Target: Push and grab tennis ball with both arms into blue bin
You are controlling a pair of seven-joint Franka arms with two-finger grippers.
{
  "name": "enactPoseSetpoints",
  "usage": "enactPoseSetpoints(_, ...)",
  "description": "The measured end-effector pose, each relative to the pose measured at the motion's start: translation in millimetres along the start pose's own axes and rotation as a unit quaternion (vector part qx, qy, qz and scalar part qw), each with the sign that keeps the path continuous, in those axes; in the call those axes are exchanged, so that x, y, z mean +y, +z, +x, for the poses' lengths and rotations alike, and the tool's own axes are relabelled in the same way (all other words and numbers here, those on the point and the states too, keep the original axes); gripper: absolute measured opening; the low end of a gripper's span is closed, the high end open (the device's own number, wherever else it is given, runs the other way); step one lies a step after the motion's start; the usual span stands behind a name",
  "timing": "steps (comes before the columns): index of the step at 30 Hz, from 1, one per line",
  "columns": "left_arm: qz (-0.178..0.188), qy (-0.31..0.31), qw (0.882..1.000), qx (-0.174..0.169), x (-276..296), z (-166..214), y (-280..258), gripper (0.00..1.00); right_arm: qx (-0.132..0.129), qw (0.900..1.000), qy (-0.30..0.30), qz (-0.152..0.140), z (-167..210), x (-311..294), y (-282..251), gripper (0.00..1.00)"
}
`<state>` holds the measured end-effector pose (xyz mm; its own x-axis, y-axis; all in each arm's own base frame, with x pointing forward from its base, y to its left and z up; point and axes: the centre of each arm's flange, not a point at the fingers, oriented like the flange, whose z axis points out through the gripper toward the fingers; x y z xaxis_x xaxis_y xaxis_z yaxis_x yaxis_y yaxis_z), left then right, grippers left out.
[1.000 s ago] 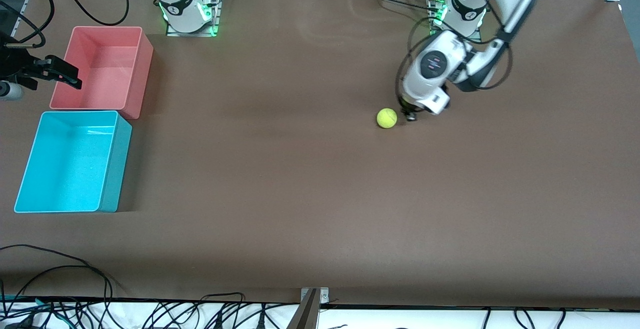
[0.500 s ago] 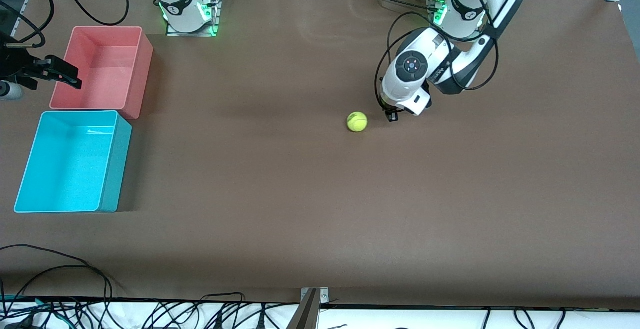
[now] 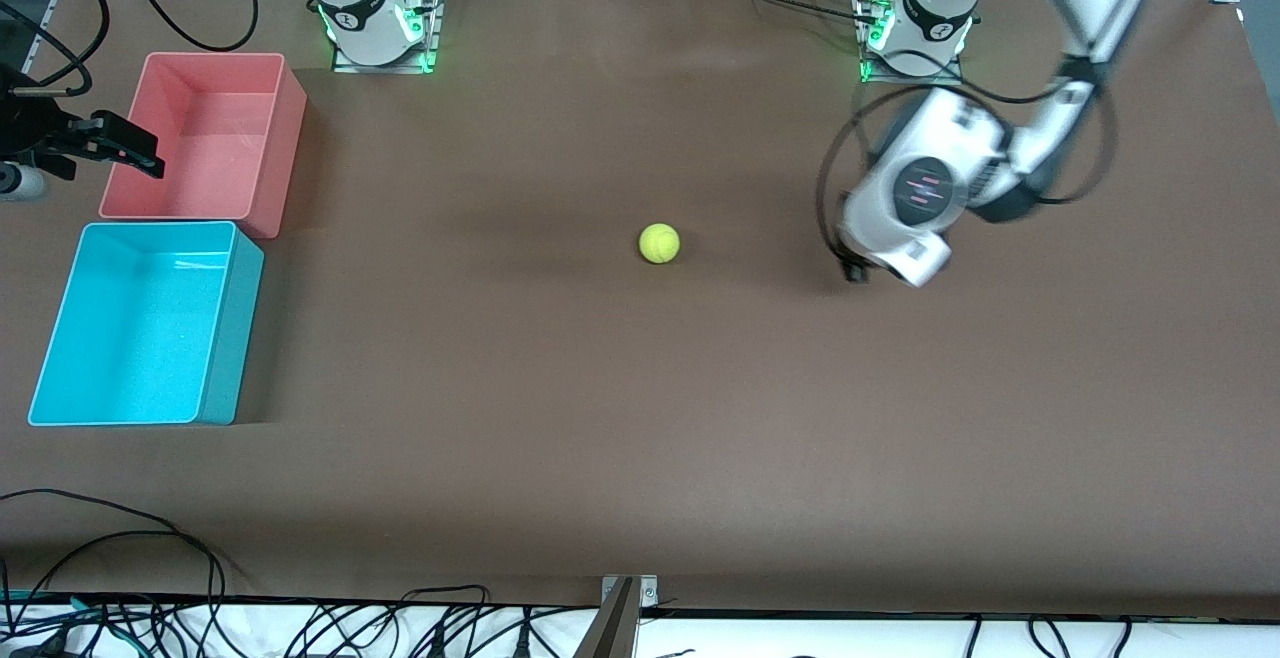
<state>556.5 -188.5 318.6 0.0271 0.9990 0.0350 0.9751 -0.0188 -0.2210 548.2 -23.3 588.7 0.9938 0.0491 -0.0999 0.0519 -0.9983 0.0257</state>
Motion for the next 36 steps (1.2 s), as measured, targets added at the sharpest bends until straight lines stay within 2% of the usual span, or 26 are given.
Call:
enactPoseSetpoints(7,-0.049,0.115,0.992,0.01,38,77,-73,0.01,-0.04,0.999,-0.018,0.025,6,-25,22,1.0)
enactPoseSetpoints(13,-0.067,0.235,0.97,0.019,48,122,-121,0.01,-0.08,0.995,-0.058,0.033,15,-73,50,1.0)
enactPoseSetpoints(17,-0.075,0.324,0.943,0.027,50,156,-153,0.01,-0.104,0.99,-0.081,0.045,25,-116,78,1.0)
enactPoseSetpoints(23,-0.069,0.454,0.887,0.038,42,200,-193,0.01,-0.122,0.989,-0.064,0.052,42,-174,122,1.0)
enactPoseSetpoints(26,-0.06,0.512,0.856,0.036,36,217,-206,0.01,-0.119,0.991,-0.046,0.044,46,-207,140,1.0)
enactPoseSetpoints(31,-0.051,0.582,0.811,0.02,22,244,-230,0.01,-0.106,0.994,-0.026,0.029,46,-273,167,1.0)
enactPoseSetpoints(34,-0.043,0.608,0.792,0.013,14,252,-241,0.01,-0.095,0.995,-0.018,0.023,42,-312,186,1.0)
enactPoseSetpoints(36,-0.038,0.618,0.785,0.008,10,253,-245,0.03,-0.085,0.996,-0.011,0.021,41,-334,198,1.0)
